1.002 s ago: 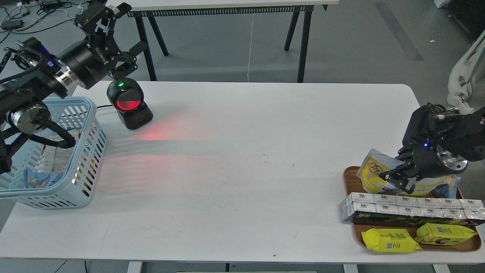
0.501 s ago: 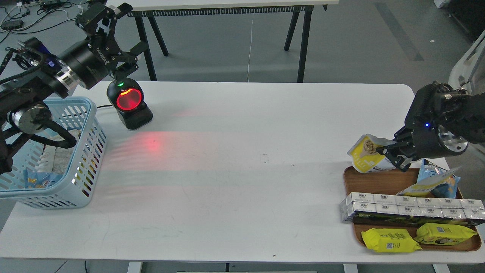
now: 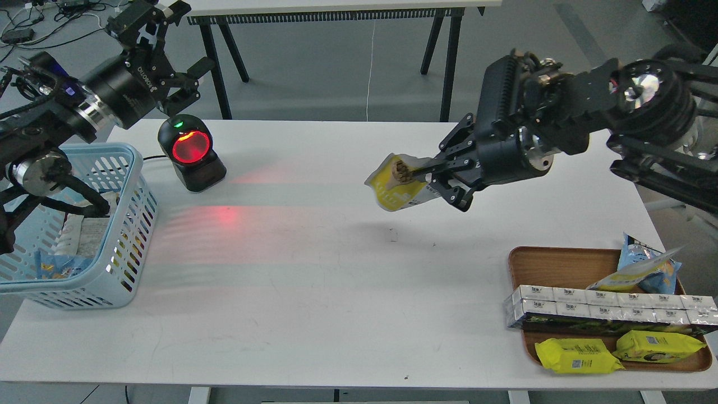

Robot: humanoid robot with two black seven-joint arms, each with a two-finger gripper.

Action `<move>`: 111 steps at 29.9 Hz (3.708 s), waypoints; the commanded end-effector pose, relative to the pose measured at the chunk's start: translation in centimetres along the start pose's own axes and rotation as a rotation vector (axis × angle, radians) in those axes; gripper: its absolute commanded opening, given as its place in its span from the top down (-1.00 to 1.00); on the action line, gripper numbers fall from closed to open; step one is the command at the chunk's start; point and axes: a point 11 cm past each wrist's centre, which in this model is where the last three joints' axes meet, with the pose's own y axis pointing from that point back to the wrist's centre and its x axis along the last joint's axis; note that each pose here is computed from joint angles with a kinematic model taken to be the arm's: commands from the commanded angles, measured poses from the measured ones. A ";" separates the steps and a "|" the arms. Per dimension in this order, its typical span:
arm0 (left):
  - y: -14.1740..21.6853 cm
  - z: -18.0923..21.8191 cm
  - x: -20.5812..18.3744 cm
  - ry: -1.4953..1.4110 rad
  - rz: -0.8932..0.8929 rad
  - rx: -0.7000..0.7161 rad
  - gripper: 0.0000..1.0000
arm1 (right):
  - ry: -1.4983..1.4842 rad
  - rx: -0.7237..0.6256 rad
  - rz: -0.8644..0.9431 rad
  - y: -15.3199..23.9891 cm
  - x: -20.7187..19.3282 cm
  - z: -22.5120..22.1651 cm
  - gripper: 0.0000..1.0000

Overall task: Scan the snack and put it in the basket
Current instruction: 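Lift the pouch and carry it to the table center, lowering it down, then open the right gripper, release the pouch, and withdraw the right arm, then reach the left gripper to the pouch and grasp it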

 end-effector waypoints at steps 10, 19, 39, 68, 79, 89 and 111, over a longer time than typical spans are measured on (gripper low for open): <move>0.4 -0.4 0.5 -0.003 0.014 0.012 -0.99 | 0.074 0.155 -0.061 -10.5 3.5 -4.0 1.00; 0.3 -0.3 0.3 -0.002 0.012 0.010 -0.99 | 0.121 0.205 -0.096 -11.9 3.7 -6.0 0.99; 0.3 -0.5 0.3 0.000 0.011 0.011 -0.99 | 0.109 0.241 -0.126 -12.8 2.3 -7.3 -0.83; 2.5 4.7 5.9 -0.084 0.163 -0.074 -0.99 | -1.063 -0.168 0.851 12.2 0.3 18.7 -0.96; 2.1 18.7 6.9 -0.124 0.193 -0.430 -0.99 | -1.332 -0.178 1.146 17.9 -5.7 20.4 -0.96; -3.2 18.7 -3.4 -0.471 -0.180 -0.291 -0.99 | -1.384 -0.213 1.198 19.0 -7.8 20.7 -0.96; 1.1 12.3 -14.4 -1.183 -0.723 0.181 -0.93 | -1.907 0.010 1.596 13.3 -17.8 17.7 -0.96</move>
